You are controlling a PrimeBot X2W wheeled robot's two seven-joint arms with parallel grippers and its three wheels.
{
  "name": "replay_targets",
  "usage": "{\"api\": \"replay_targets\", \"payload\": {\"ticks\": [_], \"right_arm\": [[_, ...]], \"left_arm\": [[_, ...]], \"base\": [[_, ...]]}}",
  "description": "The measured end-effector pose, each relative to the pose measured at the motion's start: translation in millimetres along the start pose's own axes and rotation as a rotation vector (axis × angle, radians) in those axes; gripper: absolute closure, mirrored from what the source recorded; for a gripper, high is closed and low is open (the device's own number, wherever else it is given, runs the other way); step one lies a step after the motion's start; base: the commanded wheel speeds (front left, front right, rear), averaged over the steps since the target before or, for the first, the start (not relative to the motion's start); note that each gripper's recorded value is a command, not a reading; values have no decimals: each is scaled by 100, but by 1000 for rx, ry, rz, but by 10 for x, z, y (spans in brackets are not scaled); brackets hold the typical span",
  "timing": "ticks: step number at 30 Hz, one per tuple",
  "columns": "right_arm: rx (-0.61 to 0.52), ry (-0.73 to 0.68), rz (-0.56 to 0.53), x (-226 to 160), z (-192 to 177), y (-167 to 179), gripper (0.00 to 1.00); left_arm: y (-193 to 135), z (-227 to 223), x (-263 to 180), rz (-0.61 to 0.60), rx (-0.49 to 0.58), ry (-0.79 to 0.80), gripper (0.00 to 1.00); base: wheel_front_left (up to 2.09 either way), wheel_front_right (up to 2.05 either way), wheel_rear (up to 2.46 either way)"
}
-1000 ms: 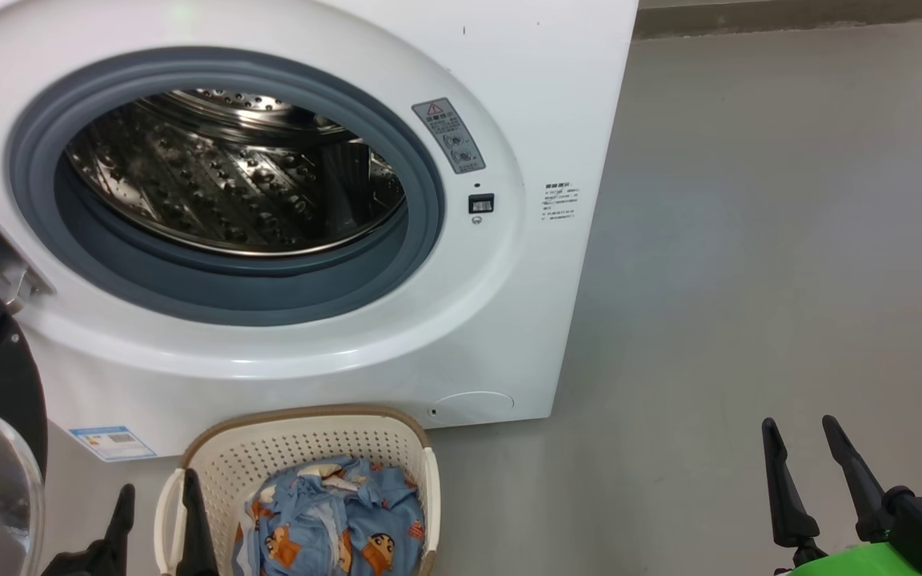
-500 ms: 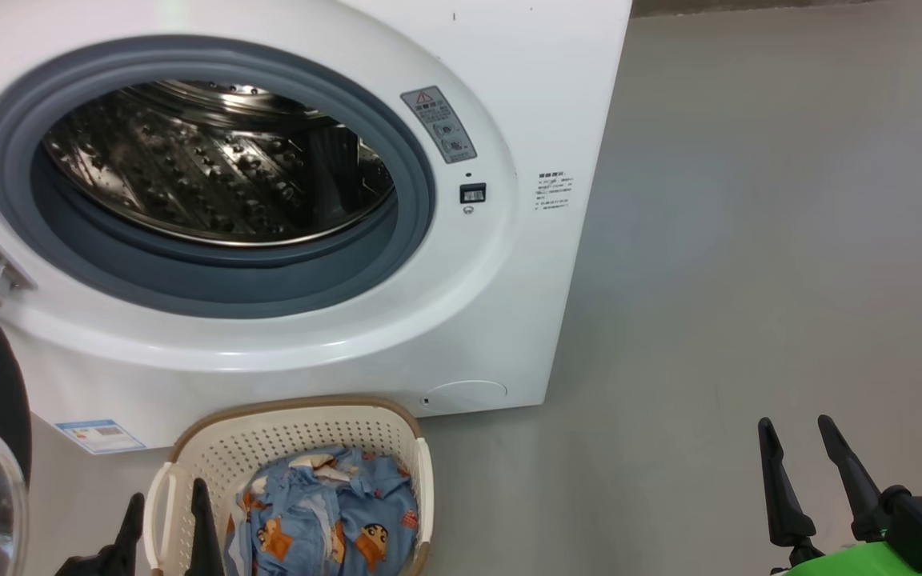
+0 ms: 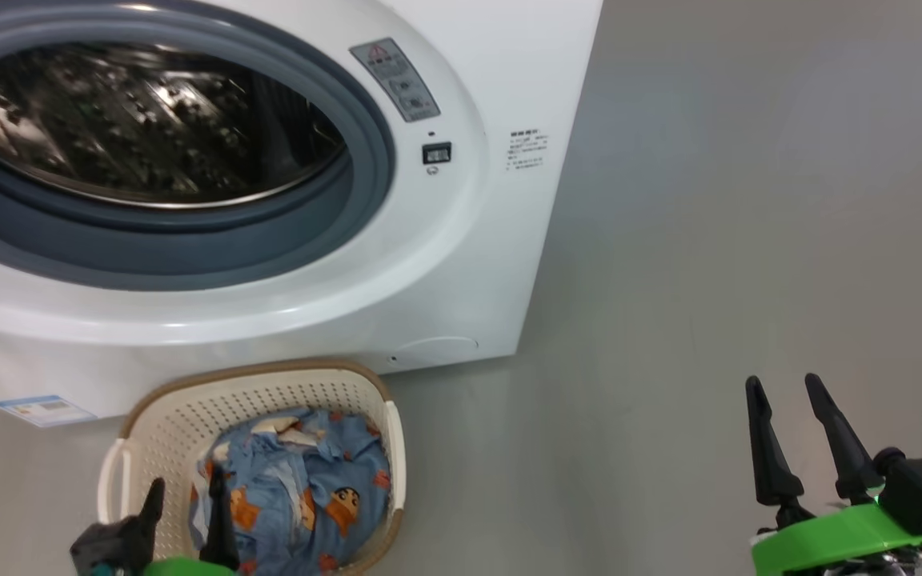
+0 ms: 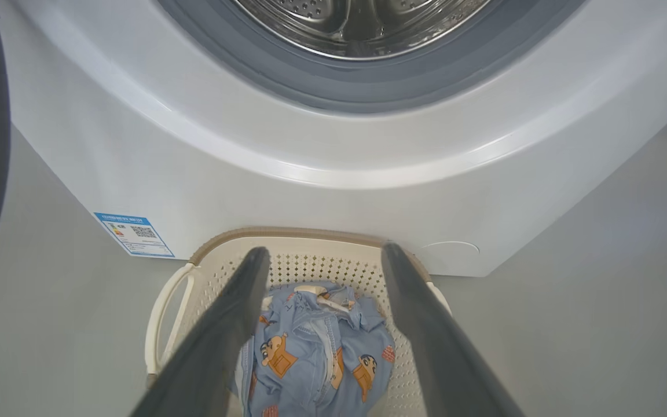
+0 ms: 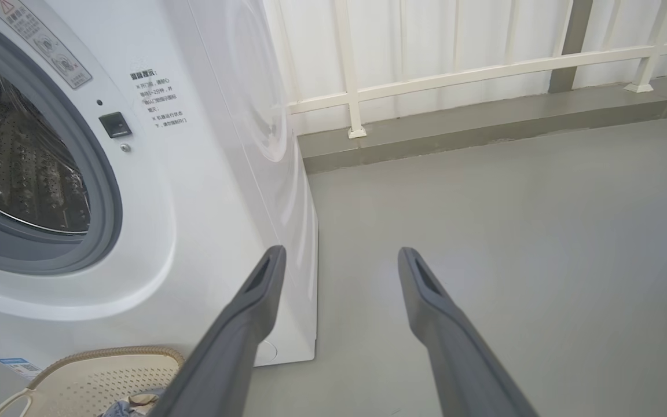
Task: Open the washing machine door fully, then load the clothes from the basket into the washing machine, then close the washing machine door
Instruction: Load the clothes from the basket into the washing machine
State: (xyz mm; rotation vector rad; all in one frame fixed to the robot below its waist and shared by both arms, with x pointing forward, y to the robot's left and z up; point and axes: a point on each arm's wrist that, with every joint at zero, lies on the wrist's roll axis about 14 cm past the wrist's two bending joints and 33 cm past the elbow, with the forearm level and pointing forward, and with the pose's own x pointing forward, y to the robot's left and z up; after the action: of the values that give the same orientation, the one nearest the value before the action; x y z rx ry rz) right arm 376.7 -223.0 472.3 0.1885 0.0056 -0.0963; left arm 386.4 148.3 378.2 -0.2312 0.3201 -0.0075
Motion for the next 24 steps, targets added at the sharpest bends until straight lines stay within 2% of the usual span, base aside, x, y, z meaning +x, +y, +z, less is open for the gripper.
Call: {"api": "replay_targets", "payload": {"ticks": [9,17,24], "right_arm": [[14,32,-1,231,-150,8,0],[18,82,-22,459,-392,-72,0],[-5,130,-43,579,-610,-169,0]], "left_arm": [[-76,-430,459,-27,-12,190,0],[110,-913,894,26,0,404,0],[192,-1401,1038,56,-8,582,0]], "base": [[0,0,0],[0,0,0],[0,0,0]]}}
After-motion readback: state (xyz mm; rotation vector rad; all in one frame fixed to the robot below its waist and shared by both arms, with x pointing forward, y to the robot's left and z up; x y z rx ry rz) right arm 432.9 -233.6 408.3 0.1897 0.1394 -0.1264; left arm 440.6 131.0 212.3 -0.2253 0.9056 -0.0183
